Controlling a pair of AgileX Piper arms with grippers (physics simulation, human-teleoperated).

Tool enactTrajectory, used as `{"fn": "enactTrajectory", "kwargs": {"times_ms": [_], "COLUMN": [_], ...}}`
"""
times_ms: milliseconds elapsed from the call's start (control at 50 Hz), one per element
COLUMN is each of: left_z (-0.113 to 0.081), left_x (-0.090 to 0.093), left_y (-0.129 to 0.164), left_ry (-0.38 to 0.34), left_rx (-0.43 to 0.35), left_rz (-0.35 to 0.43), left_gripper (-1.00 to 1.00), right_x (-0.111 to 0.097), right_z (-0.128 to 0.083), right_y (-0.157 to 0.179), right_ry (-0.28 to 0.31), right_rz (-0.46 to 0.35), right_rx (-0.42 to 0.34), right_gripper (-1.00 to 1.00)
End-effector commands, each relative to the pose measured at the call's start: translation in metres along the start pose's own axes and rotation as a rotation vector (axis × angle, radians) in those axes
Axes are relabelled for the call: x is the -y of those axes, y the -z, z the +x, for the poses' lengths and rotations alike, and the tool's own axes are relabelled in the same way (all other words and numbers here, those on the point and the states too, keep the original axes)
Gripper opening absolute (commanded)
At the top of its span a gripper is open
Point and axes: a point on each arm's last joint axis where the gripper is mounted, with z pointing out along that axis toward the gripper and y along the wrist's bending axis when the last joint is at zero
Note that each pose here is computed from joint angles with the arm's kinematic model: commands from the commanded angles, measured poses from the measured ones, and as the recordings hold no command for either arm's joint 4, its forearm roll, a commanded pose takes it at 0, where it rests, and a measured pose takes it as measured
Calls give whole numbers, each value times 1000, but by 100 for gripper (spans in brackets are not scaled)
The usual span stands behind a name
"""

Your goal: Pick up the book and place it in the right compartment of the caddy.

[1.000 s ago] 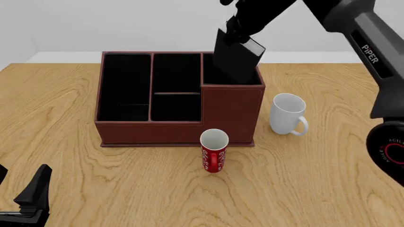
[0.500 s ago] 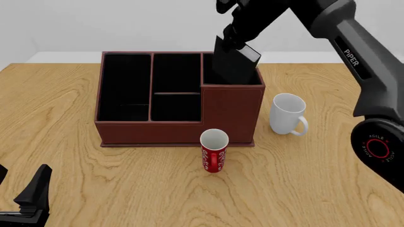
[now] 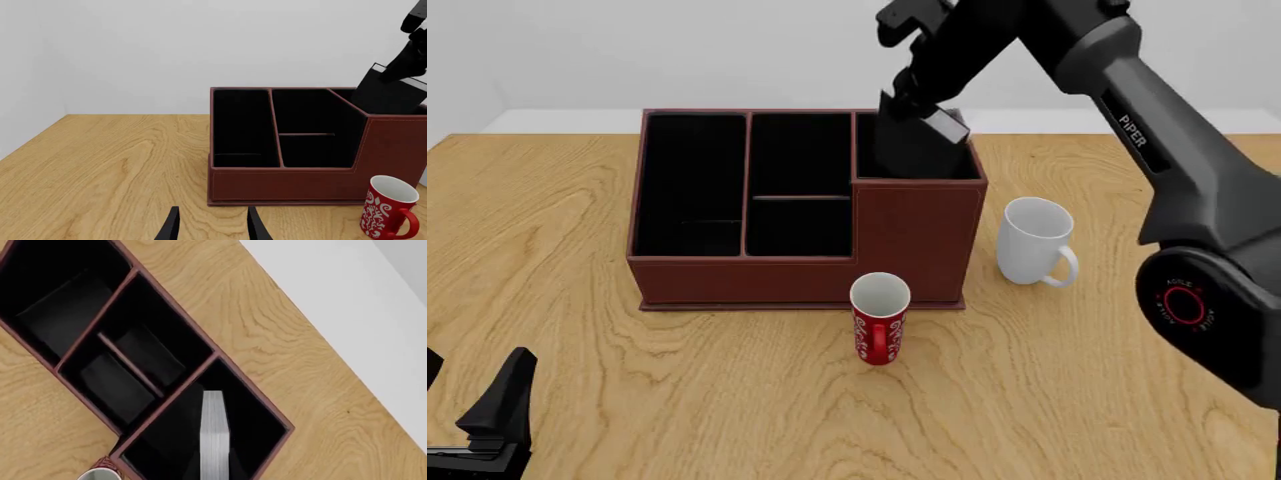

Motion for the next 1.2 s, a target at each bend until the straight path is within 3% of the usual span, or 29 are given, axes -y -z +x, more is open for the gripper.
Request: {"fn": "enactTrajectory", "kwargs": {"times_ms": [20, 480, 540, 580, 600, 740, 920, 1060, 1080, 1100, 1120, 1200], "left_z": [0, 0, 0, 0, 0, 0, 0, 0, 0, 0, 0, 0], "left_x": [0, 0, 0, 0, 0, 0, 0, 0, 0, 0, 0, 0], "left_y": [0, 0, 0, 0, 0, 0, 0, 0, 0, 0, 0, 0], "left_ry": [0, 0, 0, 0, 0, 0, 0, 0, 0, 0, 0, 0], "left_rx": [0, 0, 0, 0, 0, 0, 0, 0, 0, 0, 0, 0], "left_rz": [0, 0, 0, 0, 0, 0, 0, 0, 0, 0, 0, 0], "left_gripper": [100, 100, 100, 100, 100, 100, 100, 100, 100, 100, 100, 100], "right_x": [4, 13, 7, 15, 7, 14, 9, -10, -14, -14, -18, -22], "right_z": [0, 5, 3, 7, 5, 6, 1, -13, -12, -12, -20, -21], "right_y": [-6, -28, -27, -30, -29, -21, -2, 38, 42, 42, 58, 75], "right_ry": [-28, -56, -60, -50, -78, -53, -40, -11, 21, 21, -19, 12], "right_rz": [8, 15, 5, 14, 2, 18, 19, 13, 7, 7, 13, 17], "right_rx": [-1, -19, -19, -28, -30, -18, 8, 79, 75, 75, 124, 147], "right_gripper": [-100, -100, -100, -100, 100, 100, 100, 100, 100, 100, 100, 100]}}
